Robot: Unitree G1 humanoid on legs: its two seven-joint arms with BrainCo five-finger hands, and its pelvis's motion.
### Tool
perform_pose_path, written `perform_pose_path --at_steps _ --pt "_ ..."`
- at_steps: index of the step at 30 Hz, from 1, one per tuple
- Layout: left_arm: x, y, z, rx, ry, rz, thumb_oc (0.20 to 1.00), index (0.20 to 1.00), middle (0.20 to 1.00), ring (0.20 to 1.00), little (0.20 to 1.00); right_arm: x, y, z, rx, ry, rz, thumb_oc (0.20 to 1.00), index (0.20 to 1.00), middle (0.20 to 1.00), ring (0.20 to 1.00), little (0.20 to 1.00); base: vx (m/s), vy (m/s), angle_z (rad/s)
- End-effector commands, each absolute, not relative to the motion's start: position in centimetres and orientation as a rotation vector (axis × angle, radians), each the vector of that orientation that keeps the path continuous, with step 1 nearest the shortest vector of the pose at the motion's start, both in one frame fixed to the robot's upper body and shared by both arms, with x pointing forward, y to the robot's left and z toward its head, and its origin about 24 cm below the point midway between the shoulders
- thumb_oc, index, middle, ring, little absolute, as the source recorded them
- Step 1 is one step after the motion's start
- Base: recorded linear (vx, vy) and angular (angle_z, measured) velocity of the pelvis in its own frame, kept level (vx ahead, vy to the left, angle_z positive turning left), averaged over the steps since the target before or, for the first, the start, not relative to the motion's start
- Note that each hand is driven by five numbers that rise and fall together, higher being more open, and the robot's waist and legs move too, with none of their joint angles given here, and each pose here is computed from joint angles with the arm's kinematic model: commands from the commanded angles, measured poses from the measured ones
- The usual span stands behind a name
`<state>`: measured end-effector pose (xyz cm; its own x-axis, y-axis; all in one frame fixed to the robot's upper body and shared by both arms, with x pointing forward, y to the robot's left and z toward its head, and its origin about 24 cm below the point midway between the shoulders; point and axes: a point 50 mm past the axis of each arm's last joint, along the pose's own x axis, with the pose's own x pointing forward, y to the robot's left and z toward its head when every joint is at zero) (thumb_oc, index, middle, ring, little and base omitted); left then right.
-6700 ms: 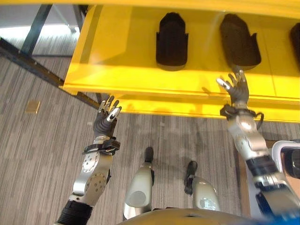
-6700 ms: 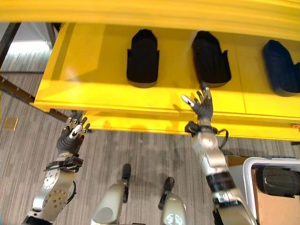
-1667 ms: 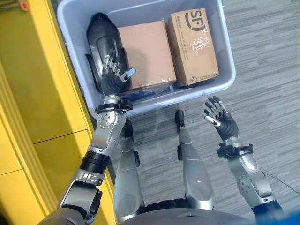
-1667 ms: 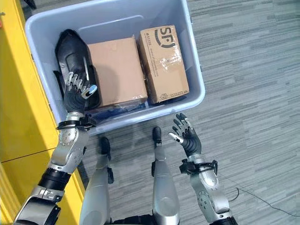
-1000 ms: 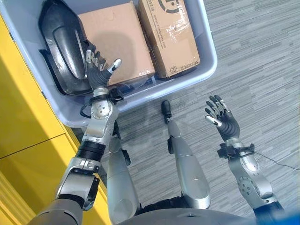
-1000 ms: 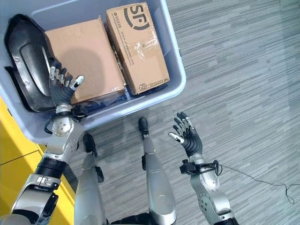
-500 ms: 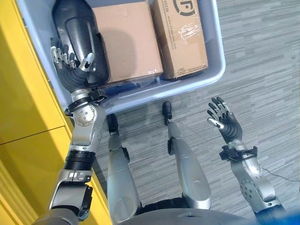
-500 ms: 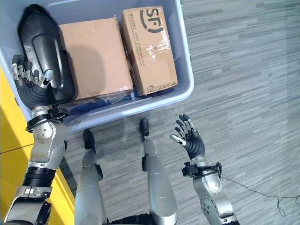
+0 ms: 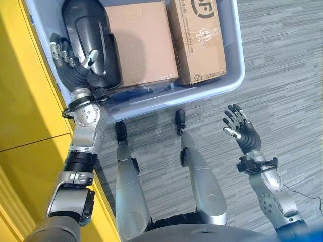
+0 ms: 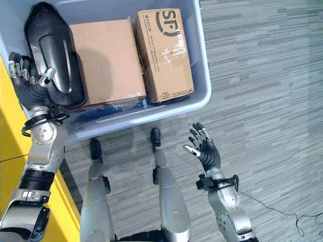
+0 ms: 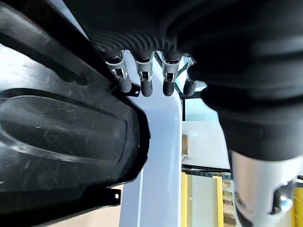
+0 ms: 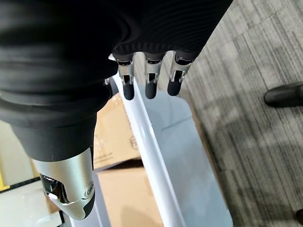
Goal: Move parts from the plastic box to the shelf.
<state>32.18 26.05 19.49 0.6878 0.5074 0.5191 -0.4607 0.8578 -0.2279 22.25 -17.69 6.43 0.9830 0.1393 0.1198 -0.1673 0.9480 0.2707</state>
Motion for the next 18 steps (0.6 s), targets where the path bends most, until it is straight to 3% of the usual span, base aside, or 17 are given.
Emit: perform_pose_path --at_steps 1,8,18 --pt "31.2 28.3 22.6 0.027 -0.726 0.574 1.000 1.000 1.000 1.000 1.000 22.0 -18.2 7.5 0.262 -0.173 0.148 1.000 1.000 1.000 1.000 1.000 0.01 0.007 0.05" --pt "31.8 28.0 23.6 0.099 -0.717 0.511 1.000 1.000 1.000 1.000 1.000 22.4 -18.5 7.4 0.227 -0.161 0.161 1.000 1.000 1.000 1.000 1.000 0.01 0.023 0.11" --pt "33.0 26.6 29.5 0.317 -0.821 0.426 1.000 1.000 1.000 1.000 1.000 23.1 -18.2 7.4 0.191 -0.160 0.201 1.000 1.000 1.000 1.000 1.000 0.03 0.050 0.23"
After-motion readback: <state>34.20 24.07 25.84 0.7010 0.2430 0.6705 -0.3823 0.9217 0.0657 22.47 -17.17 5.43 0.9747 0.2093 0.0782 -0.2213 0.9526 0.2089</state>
